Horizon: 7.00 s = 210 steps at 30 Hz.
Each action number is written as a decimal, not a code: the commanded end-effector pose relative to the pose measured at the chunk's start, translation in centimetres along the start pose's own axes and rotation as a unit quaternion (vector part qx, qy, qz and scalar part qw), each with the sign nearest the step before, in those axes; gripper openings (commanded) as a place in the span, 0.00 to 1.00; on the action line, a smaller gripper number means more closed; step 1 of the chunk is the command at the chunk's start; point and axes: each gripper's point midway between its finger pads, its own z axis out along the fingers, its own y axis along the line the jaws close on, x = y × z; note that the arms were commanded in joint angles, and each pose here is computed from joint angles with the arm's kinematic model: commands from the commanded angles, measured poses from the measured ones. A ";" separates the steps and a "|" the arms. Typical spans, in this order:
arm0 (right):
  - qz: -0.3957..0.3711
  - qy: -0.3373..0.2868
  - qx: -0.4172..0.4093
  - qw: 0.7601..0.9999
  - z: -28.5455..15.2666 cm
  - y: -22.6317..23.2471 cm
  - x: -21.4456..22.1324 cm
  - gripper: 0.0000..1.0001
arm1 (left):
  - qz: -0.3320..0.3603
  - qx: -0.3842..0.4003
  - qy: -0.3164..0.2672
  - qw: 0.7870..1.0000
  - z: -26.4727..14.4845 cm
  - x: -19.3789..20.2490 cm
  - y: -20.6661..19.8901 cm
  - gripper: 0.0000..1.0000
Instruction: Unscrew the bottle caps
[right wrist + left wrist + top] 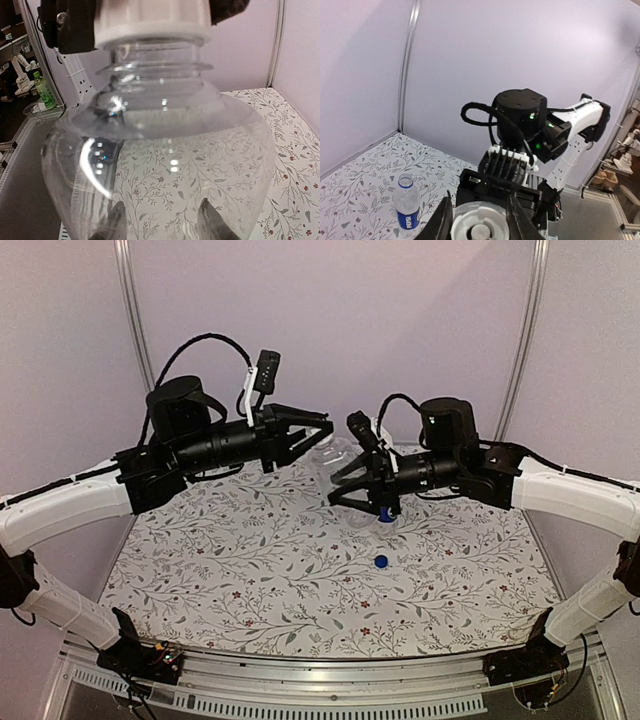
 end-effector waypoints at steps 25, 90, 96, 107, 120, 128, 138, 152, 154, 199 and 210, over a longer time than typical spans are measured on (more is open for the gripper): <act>-0.003 0.004 -0.001 1.000 -0.6 -0.3 -0.1 0.34 | 0.038 -0.052 -0.048 0.997 -3.6 -2.9 0.4 0.88; 0.034 0.009 0.161 0.986 -1.0 -6.9 0.1 0.34 | -0.045 -0.152 -0.010 0.987 0.3 -0.2 4.5 0.09; 0.036 0.010 0.173 0.984 -1.0 -7.5 0.4 0.36 | -0.068 -0.228 -0.011 0.971 0.7 0.1 6.4 0.18; 0.012 -0.021 0.080 0.996 -0.5 -4.0 0.3 0.36 | -0.013 -0.136 -0.042 0.990 0.2 -1.8 2.9 0.63; -0.024 -0.053 -0.141 0.988 -0.4 2.9 -1.0 0.36 | 0.043 0.079 -0.020 0.996 -1.5 -1.9 -2.8 0.84; -0.033 -0.064 -0.217 0.974 -0.9 5.0 -1.5 0.37 | 0.056 0.183 -0.006 0.982 -1.8 -1.9 -5.3 0.80; -0.028 -0.068 -0.225 0.971 -0.9 5.1 -1.8 0.37 | 0.037 0.221 0.005 0.974 -0.7 -1.2 -5.6 0.66; -0.011 -0.067 -0.170 0.983 -0.1 3.3 -1.7 0.36 | 0.028 0.198 0.007 0.980 -0.2 -0.8 -4.6 0.32; -0.007 -0.066 -0.152 0.986 0.0 2.8 -1.8 0.36 | 0.027 0.184 0.008 0.983 -0.1 -0.7 -4.2 0.27; -0.024 -0.054 -0.122 0.991 -0.2 2.4 -0.2 0.36 | 0.044 0.008 -0.005 0.999 -1.0 -1.9 -2.2 0.90; -0.018 -0.054 -0.224 0.973 -0.5 5.2 -0.5 0.36 | 0.071 0.191 0.017 0.979 -1.7 -1.1 -6.8 0.86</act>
